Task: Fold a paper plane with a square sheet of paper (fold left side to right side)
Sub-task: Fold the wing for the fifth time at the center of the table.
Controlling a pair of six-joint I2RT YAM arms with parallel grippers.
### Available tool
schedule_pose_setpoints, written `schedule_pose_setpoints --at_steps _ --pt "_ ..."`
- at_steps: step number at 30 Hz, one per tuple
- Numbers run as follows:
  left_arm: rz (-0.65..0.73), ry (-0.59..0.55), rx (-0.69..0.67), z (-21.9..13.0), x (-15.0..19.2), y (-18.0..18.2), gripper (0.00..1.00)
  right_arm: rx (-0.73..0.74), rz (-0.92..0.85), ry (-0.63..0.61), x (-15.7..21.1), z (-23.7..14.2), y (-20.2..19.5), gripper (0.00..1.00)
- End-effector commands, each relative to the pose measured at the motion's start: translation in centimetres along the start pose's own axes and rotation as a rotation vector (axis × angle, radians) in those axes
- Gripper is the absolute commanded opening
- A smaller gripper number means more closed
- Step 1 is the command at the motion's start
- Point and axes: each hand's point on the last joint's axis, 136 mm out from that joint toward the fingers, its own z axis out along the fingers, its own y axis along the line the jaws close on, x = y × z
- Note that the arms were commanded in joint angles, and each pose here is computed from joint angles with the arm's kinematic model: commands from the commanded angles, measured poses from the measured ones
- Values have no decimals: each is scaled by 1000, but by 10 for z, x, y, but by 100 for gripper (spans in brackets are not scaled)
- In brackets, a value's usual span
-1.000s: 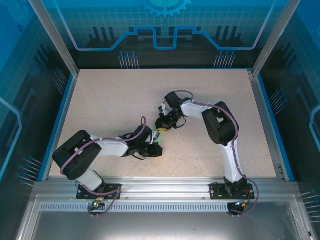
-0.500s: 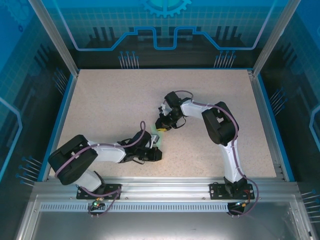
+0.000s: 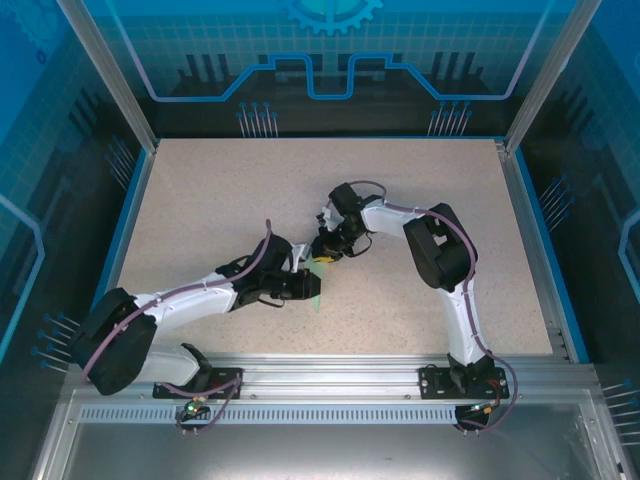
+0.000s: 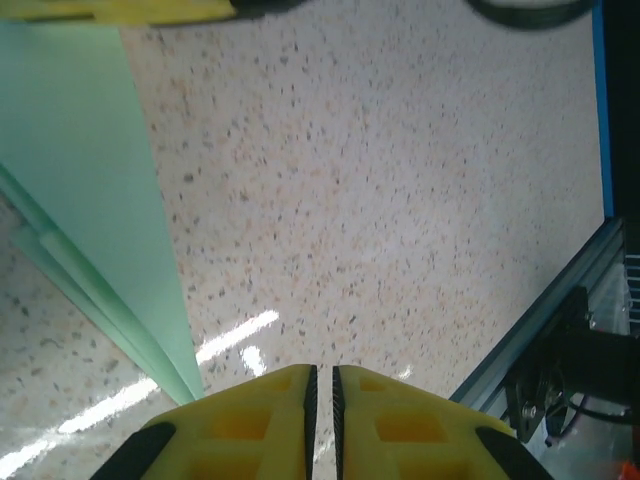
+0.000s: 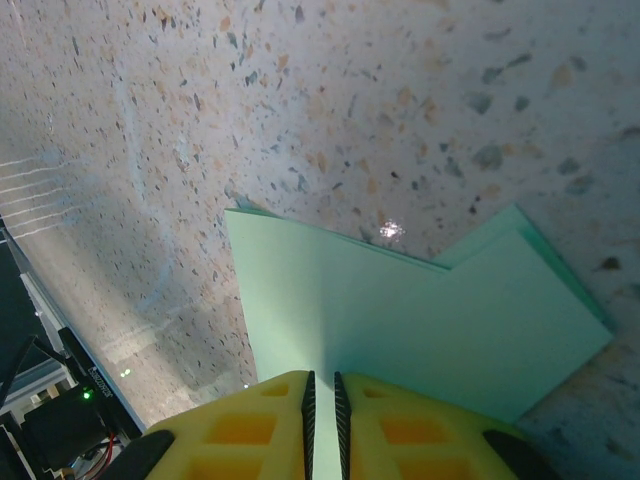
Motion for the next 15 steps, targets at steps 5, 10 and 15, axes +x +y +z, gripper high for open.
schedule_pose_setpoints --at_steps 5,10,15 --pt "13 104 20 24 8 5 17 134 57 40 11 21 -41 17" --pt "5 132 24 42 7 10 17 136 59 43 12 21 -42 17" --pt "-23 170 -30 51 18 29 16 139 57 43 12 21 -41 17"
